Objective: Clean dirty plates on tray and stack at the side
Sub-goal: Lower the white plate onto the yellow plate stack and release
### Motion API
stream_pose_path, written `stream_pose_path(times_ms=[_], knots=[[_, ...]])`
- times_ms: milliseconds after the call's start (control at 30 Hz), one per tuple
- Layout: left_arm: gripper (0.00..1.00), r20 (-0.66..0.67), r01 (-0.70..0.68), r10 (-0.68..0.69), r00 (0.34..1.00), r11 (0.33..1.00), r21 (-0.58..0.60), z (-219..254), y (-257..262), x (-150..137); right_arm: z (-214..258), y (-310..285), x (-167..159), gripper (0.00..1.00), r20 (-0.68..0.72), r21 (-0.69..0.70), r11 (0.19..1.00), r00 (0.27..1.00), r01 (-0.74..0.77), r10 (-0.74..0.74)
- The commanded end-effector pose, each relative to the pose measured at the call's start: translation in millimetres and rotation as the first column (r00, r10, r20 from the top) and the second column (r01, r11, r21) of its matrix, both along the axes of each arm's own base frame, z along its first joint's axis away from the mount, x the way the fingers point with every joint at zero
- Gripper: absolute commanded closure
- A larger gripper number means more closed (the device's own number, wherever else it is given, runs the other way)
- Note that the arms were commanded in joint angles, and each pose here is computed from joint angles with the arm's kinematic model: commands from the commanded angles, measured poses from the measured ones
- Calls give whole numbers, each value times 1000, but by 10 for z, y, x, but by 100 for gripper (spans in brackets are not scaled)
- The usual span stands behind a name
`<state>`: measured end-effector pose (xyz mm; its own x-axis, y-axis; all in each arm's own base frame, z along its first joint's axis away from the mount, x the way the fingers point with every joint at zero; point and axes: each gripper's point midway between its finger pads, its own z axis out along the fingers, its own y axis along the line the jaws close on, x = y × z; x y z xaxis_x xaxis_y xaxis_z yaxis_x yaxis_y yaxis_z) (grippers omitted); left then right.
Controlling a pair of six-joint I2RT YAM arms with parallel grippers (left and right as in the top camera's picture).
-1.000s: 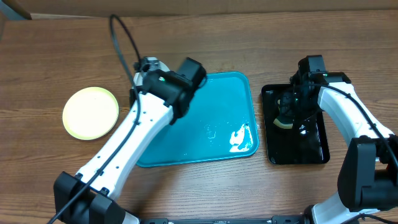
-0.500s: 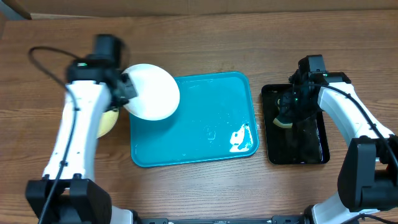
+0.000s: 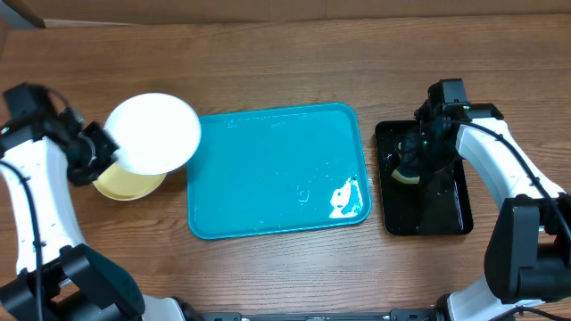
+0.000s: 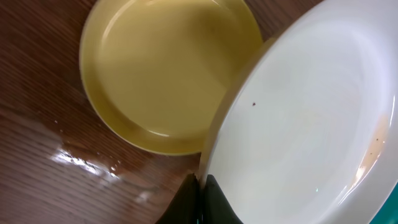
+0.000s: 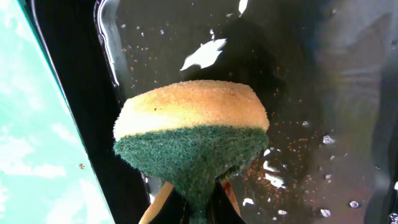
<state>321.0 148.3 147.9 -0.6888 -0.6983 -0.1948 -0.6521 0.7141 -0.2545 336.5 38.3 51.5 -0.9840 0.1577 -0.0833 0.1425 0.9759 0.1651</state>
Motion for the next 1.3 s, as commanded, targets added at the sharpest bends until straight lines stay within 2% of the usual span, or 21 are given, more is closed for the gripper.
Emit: stream_pose_path(times_ms=[0, 167, 567, 600, 733, 833, 1000, 1133, 1267], knots=[[95, 31, -69, 70, 997, 998, -11, -48, 184, -120, 132, 19, 30, 96, 45, 10, 1000, 999, -9, 9], [96, 32, -183, 182, 983, 983, 33, -295, 533, -240, 132, 19, 30, 96, 45, 10, 1000, 999, -9, 9], [96, 45, -207, 204, 978, 974, 87, -484, 695, -215, 129, 17, 10, 96, 37, 9, 1000, 999, -9, 9], [91, 45, -208, 205, 978, 974, 87, -484, 697, -217, 129, 17, 10, 96, 37, 9, 1000, 999, -9, 9], [56, 40, -208, 205, 978, 975, 82, -489, 680, -224, 130, 18, 14, 96, 39, 10, 1000, 999, -9, 9], [49, 46, -195, 193, 980, 980, 44, -488, 604, -205, 130, 17, 15, 96, 39, 9, 1000, 999, -9, 9], [48, 82, -118, 122, 989, 992, -46, -403, 293, -95, 136, 18, 56, 96, 56, 10, 1000, 998, -10, 9], [48, 132, 32, -20, 991, 995, -94, -251, -146, 37, 134, 36, 102, 96, 76, 8, 999, 997, -31, 30], [48, 156, 225, -207, 966, 968, -112, -127, -730, 107, 96, 96, 93, 96, 75, 5, 998, 995, -60, 60]])
